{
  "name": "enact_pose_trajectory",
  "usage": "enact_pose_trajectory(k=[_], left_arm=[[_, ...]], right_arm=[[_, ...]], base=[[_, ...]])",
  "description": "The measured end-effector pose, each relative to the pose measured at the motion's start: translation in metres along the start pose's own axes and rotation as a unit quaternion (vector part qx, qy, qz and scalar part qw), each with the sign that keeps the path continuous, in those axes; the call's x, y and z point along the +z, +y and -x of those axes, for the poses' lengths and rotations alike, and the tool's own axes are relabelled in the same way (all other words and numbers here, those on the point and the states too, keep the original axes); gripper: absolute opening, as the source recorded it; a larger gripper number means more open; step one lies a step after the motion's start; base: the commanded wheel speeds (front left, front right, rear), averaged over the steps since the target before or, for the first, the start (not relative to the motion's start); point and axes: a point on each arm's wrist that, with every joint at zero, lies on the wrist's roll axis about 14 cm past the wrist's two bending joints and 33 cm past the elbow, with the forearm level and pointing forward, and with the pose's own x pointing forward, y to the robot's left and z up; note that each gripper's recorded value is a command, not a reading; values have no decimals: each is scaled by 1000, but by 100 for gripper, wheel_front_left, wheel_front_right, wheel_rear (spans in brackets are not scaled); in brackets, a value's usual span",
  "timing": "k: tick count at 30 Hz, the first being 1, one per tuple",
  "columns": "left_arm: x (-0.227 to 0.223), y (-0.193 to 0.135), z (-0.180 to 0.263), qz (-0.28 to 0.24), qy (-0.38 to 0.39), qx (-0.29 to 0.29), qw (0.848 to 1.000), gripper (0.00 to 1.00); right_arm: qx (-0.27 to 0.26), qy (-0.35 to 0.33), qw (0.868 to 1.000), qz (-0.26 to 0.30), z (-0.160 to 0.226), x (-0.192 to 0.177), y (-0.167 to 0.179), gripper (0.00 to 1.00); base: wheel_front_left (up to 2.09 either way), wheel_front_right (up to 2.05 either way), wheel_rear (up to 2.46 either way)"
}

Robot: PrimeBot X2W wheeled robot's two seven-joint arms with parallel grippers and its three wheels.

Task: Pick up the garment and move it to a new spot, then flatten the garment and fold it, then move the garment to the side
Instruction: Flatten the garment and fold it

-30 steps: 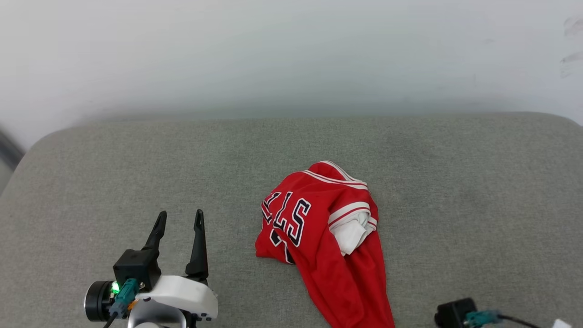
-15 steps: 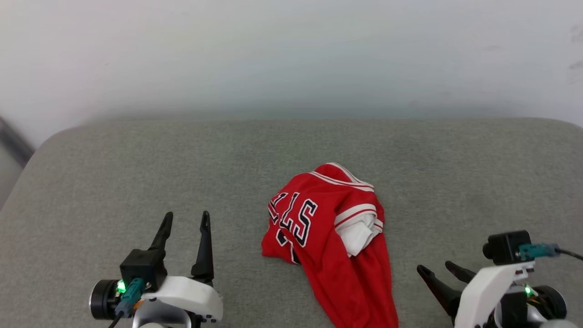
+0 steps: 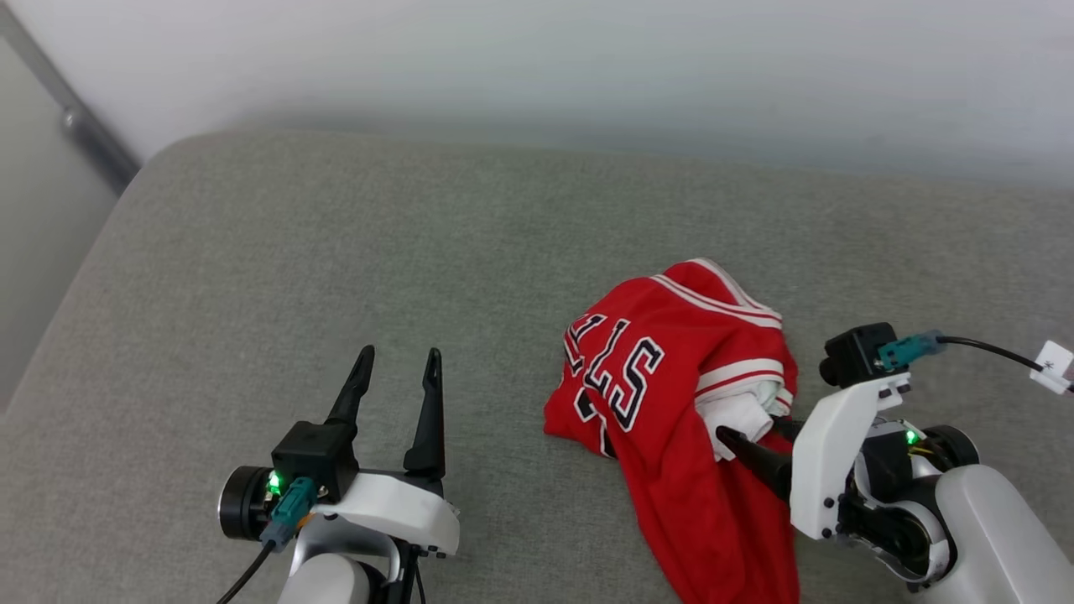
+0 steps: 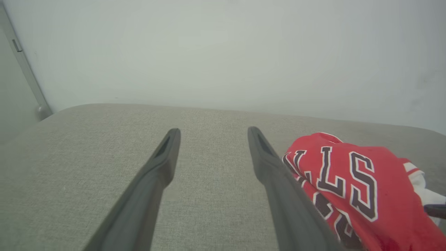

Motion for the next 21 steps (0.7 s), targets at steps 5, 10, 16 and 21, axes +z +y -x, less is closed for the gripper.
enact_pose_trajectory(k=[5,10,16,21], left_arm=[[-12,10,1,-2,14,17,1000,100],[-14,10,-1,-1,14,17,1000,100],[-12,3,-6,3,10,9,1000,100],[-11,-8,-12,5,5,-9,1000,100]], right_arm=[[21,41,999,3,-18,-12,5,0],[10,24,999,28,-13,6,-4,0],[-26,-50,995,84,19,61,-21,0],[-107,-111,985,79,70,99,-71,0]], base=[[0,0,0],[0,0,0],[0,0,0],[0,0,0]])
